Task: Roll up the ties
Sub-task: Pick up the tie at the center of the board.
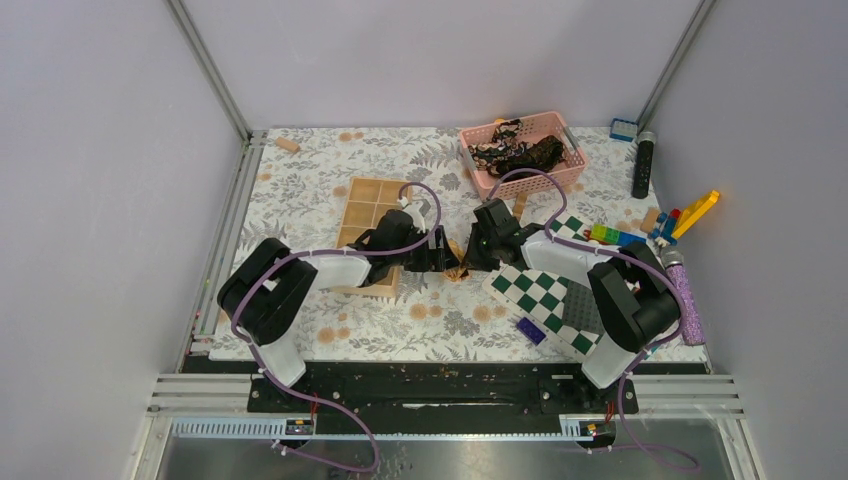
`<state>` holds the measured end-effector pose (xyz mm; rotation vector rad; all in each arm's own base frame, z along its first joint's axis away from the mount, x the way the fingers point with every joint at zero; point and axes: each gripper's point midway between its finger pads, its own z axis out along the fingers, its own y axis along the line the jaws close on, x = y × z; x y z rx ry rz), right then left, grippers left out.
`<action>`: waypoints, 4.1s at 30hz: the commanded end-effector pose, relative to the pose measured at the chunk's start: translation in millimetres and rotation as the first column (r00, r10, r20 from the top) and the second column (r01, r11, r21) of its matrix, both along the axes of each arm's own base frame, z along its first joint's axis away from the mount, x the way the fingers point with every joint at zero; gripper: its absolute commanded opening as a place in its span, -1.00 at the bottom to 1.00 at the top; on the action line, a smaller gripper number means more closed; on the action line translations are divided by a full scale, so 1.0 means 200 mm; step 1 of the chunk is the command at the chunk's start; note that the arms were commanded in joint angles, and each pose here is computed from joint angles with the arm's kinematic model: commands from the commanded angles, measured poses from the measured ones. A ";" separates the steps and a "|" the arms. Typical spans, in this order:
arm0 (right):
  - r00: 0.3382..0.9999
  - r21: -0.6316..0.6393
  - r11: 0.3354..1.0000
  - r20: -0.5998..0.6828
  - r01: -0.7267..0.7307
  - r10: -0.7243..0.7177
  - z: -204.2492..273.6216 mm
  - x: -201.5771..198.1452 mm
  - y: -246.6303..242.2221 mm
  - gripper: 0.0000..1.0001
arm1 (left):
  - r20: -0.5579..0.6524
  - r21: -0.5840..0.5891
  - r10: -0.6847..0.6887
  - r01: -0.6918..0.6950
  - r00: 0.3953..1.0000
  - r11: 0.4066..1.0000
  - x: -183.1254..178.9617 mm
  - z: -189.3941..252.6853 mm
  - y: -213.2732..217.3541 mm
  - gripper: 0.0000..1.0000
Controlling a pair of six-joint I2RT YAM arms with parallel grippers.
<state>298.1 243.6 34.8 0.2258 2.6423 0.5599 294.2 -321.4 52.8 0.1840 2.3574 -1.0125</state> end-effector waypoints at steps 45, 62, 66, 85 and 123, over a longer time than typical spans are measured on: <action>0.974 0.051 0.998 0.225 -0.024 0.012 0.48 0.02 -0.09 -0.37 | 0.131 -0.089 -0.019 0.031 0.991 0.996 0.10 0.20 -0.05 0.06; 0.997 0.116 0.993 0.072 -0.014 0.005 0.21 0.04 0.02 -0.40 | 0.035 -0.032 0.127 -0.126 0.991 0.992 0.10 0.00 0.06 0.10; 1.000 0.165 0.986 0.028 -0.006 0.001 0.15 0.04 0.08 -0.40 | 0.027 -0.018 0.157 -0.157 0.987 0.987 0.11 -0.03 0.08 0.16; 0.998 0.217 0.976 -0.066 0.029 -0.015 -0.02 0.04 0.15 -0.42 | 0.044 -0.016 0.184 -0.184 0.982 0.983 0.14 0.01 0.09 0.65; 0.999 0.204 0.979 -0.038 0.017 -0.009 0.02 0.06 0.14 -0.42 | 0.050 -0.060 -0.004 0.007 0.999 0.998 0.12 -0.05 0.04 0.26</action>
